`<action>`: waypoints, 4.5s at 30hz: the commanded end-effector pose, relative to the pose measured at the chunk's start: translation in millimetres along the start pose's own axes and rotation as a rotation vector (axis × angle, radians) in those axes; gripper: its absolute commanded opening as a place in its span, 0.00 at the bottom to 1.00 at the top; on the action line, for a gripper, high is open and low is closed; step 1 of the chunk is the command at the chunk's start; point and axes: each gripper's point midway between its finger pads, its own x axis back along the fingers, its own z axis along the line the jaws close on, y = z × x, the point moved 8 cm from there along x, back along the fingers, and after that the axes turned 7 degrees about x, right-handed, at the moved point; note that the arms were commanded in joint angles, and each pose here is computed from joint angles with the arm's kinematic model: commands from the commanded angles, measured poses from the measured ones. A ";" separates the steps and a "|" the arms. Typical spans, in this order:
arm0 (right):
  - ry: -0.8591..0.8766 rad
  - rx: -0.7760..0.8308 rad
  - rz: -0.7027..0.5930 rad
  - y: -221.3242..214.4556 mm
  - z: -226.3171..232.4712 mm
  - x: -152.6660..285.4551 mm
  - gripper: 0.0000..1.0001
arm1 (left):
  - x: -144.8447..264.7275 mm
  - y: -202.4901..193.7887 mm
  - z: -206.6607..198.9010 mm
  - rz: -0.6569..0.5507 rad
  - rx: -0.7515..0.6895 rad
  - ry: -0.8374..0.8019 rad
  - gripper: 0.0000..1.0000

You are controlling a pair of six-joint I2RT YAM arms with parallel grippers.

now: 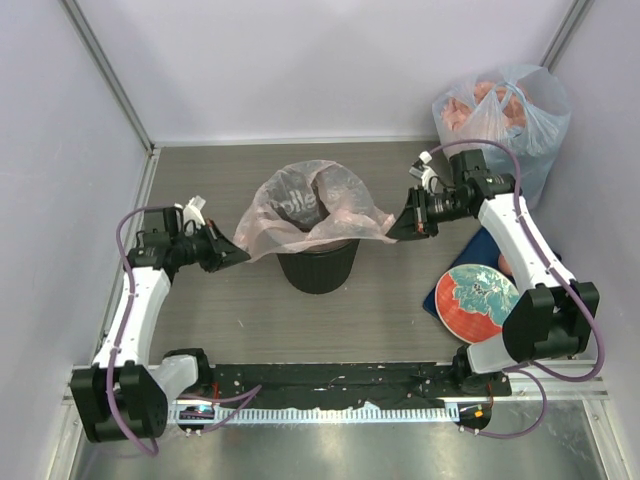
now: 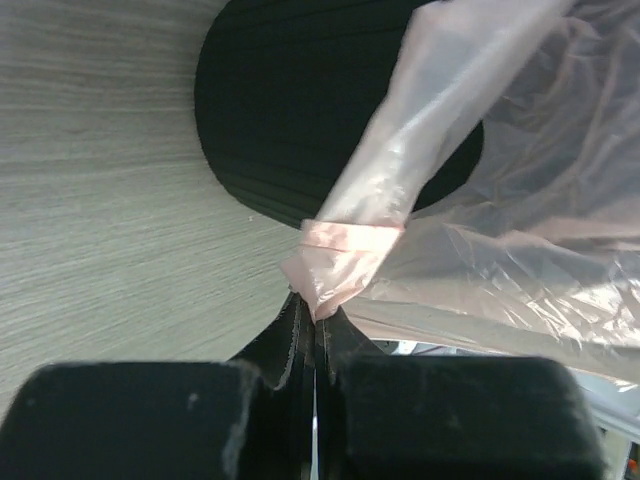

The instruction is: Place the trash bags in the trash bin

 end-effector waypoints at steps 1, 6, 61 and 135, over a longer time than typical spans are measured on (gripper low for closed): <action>-0.058 -0.014 0.078 -25.9 -19.9 -6.6 0.01 | -12.5 3.8 22.8 -0.001 0.024 0.098 0.00; -0.137 -0.015 0.129 -28.1 -59.9 -34.4 0.01 | -18.6 4.5 4.6 0.027 -0.029 -0.015 0.00; -0.229 0.652 -0.056 45.1 -57.1 -1.6 0.76 | 50.3 60.5 12.8 -0.108 -0.721 0.008 0.94; -0.188 1.188 0.114 87.2 139.6 -41.0 0.99 | 57.0 122.9 -59.4 -0.452 -0.659 0.014 1.00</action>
